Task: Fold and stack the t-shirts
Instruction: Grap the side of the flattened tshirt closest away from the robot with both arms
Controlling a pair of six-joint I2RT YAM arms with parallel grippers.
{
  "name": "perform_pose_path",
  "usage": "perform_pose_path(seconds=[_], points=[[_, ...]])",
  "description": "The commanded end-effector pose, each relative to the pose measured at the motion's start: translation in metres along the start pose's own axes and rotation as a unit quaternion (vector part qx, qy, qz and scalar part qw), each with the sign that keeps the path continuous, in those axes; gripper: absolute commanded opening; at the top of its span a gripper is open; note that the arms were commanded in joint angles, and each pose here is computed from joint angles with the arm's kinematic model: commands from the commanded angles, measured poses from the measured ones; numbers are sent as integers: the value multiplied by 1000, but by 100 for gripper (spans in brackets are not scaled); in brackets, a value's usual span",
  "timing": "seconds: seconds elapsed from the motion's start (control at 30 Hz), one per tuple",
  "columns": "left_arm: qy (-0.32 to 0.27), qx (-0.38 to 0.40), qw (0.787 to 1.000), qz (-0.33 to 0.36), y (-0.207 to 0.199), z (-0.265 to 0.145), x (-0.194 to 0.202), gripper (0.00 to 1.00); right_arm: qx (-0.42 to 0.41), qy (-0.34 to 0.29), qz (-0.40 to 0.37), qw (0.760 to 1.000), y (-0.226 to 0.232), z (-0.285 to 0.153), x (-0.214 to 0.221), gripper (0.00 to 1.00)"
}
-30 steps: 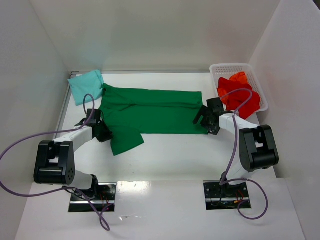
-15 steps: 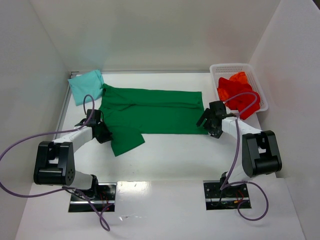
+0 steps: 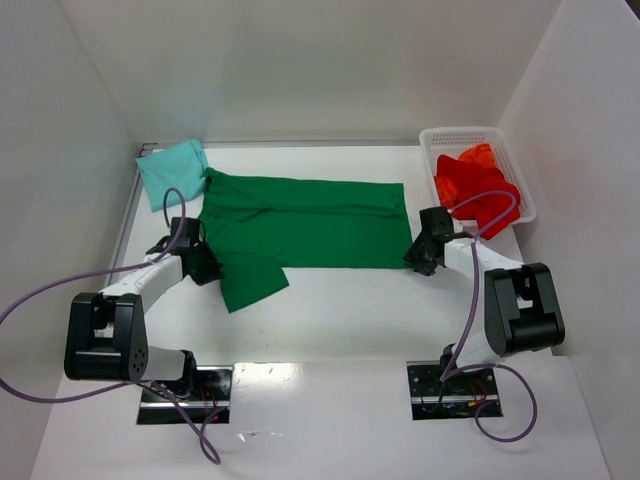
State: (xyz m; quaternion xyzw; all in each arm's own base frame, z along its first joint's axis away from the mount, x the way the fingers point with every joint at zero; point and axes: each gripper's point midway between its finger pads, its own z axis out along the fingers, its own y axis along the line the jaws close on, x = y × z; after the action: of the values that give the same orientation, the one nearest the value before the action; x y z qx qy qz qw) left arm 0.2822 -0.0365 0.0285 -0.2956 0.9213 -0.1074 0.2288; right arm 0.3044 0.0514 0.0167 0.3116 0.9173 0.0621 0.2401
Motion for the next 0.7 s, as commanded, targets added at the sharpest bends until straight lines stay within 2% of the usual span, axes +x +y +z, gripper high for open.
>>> perform_pose_path(seconds=[0.0,0.3,0.47,0.53,0.67], points=[[-26,16,1000,-3,-15,-14,-17,0,10,-19,9,1000,-5,3,-7,39],[-39,30,999,-8,-17,-27,-26,0,11,-23,5,1000,-1,6,-13,13],[-70,47,996,-12,-25,-50,-43,0,6,-35,2,999,3,0,-20,6],[-84,56,995,-16,-27,-60,-50,0,1,-42,-1,999,6,-5,-25,1],[-110,72,991,-26,-29,-80,-67,0,1,-53,3,999,6,-11,-34,0]])
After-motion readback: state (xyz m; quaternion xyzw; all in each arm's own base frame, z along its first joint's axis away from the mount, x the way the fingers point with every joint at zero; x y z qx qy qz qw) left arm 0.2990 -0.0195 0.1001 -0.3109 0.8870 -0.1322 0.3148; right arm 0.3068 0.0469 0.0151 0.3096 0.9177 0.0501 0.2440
